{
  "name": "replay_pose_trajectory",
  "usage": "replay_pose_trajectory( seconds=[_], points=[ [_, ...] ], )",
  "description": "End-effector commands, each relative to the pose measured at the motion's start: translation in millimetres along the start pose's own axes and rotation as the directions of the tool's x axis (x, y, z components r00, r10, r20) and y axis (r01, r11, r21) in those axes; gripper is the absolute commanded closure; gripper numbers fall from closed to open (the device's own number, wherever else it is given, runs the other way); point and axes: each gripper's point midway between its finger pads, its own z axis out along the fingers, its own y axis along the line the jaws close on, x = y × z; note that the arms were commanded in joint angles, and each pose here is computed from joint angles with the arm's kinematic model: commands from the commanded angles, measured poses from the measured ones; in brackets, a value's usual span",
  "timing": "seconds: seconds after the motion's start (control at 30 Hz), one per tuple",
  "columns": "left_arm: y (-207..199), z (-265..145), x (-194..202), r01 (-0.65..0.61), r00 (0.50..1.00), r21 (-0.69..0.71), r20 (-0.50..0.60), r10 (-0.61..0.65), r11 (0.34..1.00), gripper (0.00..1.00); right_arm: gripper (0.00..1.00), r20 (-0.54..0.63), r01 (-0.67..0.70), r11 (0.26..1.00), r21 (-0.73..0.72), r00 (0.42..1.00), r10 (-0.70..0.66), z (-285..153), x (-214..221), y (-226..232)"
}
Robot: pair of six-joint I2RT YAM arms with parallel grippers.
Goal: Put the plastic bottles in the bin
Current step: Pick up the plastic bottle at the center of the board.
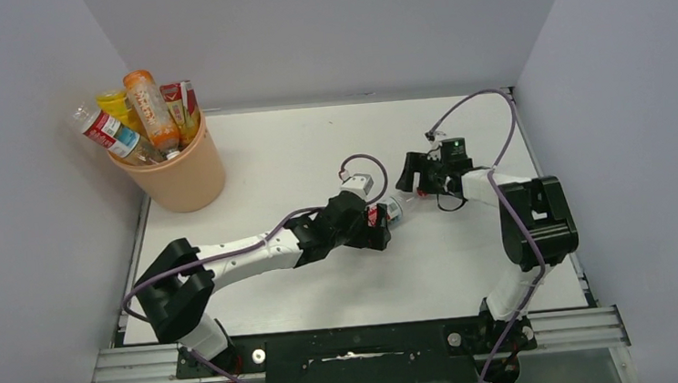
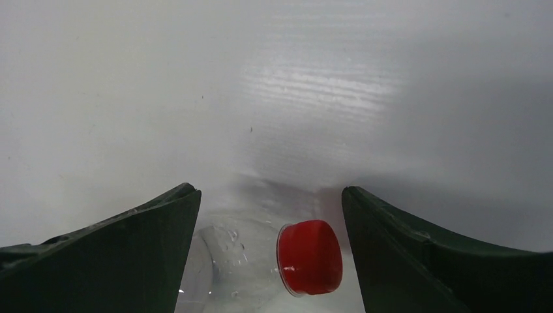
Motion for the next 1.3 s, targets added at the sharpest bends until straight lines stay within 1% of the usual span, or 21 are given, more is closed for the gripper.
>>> replay_pose_trajectory(
  seconds=[0.0, 0.13, 0.3, 0.53, 0.87, 1.07, 1.17, 1.27],
  points=[
    [-28.8, 10.2, -25.1, 0.046, 0.994, 0.093, 0.094, -0.055, 0.995, 0.11, 0.18, 0.06, 0.025, 0.999, -0.045, 0.998, -0.022, -19.9, 0.2, 17.1],
    [-30.8, 16.6, -28.1, 0.042, 0.993, 0.084, 0.104, -0.05, 0.996, 0.12, 0.19, 0.039, 0.024, 0.999, -0.043, 0.999, -0.022, -30.6, 22.4, 20.1],
    [-20.7, 22.0, -32.1, 0.023, 0.993, 0.026, 0.116, -0.026, 0.999, 0.12, 0.21, 0.017, 0.028, 0.999, -0.045, 0.999, -0.028, -44.4, 46.8, 28.0],
    [-5.1, 31.9, -28.0, 0.028, 0.994, -0.019, 0.105, -0.025, 0.999, 0.12, 0.21, 0.007, 0.06, 0.996, -0.067, 0.998, -0.06, -64.0, 74.8, 50.3],
    [24.7, 18.5, -42.0, 0.098, 0.983, -0.068, 0.164, -0.085, 0.993, 0.11, 0.22, 0.009, 0.052, 0.992, -0.111, 0.999, -0.051, -84.2, 99.4, 74.0],
    [36.1, 14.3, -41.9, 0.137, 0.976, -0.075, 0.18, -0.121, 0.988, 0.11, 0.22, 0.009, 0.026, 0.997, -0.067, 1.0, -0.026, -89.2, 106.8, 66.4],
    [40.0, 19.5, -41.5, 0.17, 0.973, -0.072, 0.172, -0.156, 0.983, 0.09, 0.25, 0.012, 0.014, 0.998, -0.062, 1.0, -0.014, -89.4, 105.8, 66.2],
    [43.5, 30.7, -38.9, 0.183, 0.976, -0.089, 0.136, -0.17, 0.979, 0.07, 0.3, 0.018, 0.01, 0.996, -0.086, 1.0, -0.008, -90.8, 103.3, 72.2]
  ],
)
